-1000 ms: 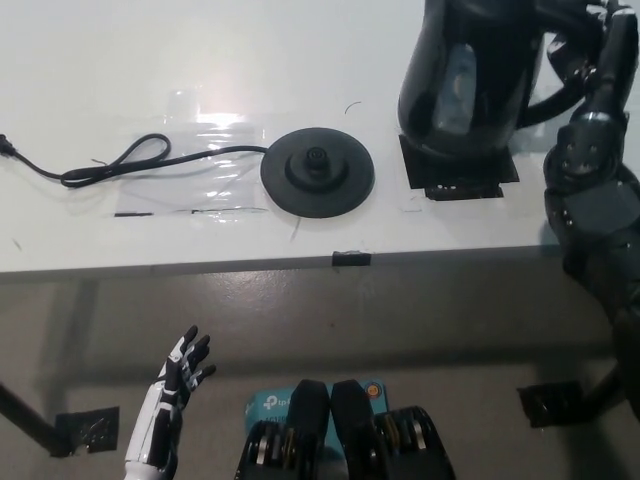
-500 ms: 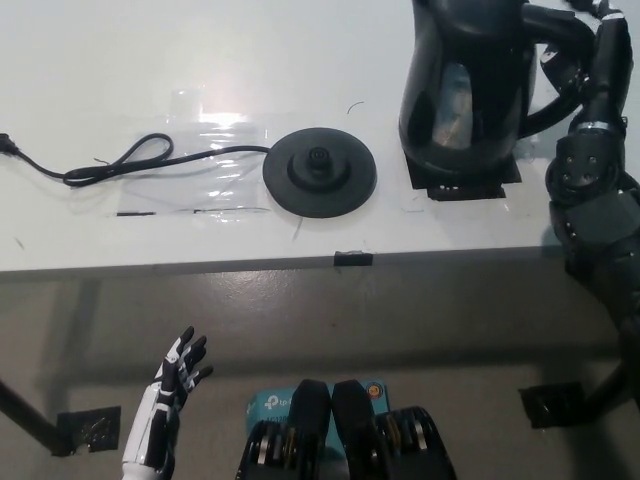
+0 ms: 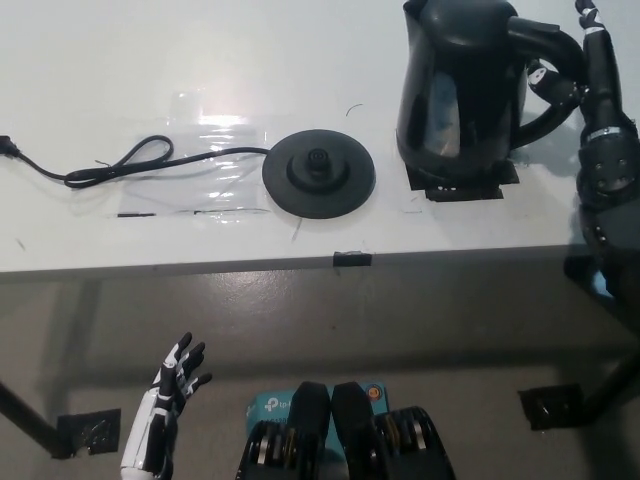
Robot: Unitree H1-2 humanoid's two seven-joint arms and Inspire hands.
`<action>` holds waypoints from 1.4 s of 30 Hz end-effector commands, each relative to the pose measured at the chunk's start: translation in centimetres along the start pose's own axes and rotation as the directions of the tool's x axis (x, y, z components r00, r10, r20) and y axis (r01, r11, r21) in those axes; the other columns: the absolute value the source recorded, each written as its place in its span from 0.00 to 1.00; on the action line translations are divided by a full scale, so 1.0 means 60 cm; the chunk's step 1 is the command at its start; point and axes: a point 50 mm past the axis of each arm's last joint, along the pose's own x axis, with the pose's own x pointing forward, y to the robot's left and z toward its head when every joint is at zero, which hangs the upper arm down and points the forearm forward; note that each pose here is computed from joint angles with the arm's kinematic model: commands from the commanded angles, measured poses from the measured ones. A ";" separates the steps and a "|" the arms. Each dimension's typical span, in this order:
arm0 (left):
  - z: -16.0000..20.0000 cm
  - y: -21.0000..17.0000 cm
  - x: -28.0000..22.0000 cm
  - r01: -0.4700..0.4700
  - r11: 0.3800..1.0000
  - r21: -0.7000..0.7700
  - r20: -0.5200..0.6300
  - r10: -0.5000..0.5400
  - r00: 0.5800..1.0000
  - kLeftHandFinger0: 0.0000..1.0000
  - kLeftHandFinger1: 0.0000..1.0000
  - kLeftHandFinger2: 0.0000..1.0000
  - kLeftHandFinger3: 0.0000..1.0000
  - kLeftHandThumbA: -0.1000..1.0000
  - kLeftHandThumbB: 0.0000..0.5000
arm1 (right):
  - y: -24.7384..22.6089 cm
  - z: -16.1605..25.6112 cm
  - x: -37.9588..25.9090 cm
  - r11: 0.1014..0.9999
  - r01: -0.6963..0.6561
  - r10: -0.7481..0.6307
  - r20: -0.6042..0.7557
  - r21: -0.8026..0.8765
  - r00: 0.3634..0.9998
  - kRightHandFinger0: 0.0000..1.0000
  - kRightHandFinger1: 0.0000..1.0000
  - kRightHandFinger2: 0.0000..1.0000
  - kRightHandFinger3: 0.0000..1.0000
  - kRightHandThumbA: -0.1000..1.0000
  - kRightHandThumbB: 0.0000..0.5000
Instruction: Use the right hand to grab the handle of the kettle from the base and place it on the right side
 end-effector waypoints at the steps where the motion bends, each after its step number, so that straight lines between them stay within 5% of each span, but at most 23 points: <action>1: 0.015 0.010 0.003 0.011 1.000 -0.002 0.067 -0.011 0.998 0.94 1.00 0.99 1.00 1.00 0.96 | -0.058 0.077 0.045 0.980 -0.193 0.187 0.129 0.041 0.974 1.00 1.00 1.00 1.00 0.76 1.00; 19: 0.013 0.010 0.004 0.011 1.000 -0.004 0.070 -0.011 0.998 0.92 1.00 0.97 1.00 1.00 1.00 | -0.096 0.075 0.004 0.950 -0.311 0.307 0.184 -0.009 0.934 1.00 1.00 1.00 1.00 0.61 1.00; 29: 0.014 0.006 0.007 0.011 1.000 -0.016 0.070 -0.010 0.997 0.90 1.00 0.96 1.00 1.00 1.00 | -0.128 0.050 -0.022 0.930 -0.347 0.324 0.174 0.122 0.930 1.00 1.00 1.00 1.00 0.86 1.00; 39: 0.009 0.005 0.003 0.015 1.000 -0.014 0.070 -0.014 0.997 0.90 1.00 0.97 1.00 1.00 1.00 | -0.156 0.053 -0.049 0.912 -0.347 0.304 0.206 0.221 0.930 1.00 1.00 1.00 1.00 0.70 1.00; 42: 0.012 0.007 0.004 0.020 1.000 -0.008 0.074 -0.019 0.997 0.91 1.00 0.98 1.00 1.00 1.00 | -0.178 0.062 -0.074 0.943 -0.267 0.203 0.295 0.199 0.934 1.00 1.00 1.00 1.00 0.86 1.00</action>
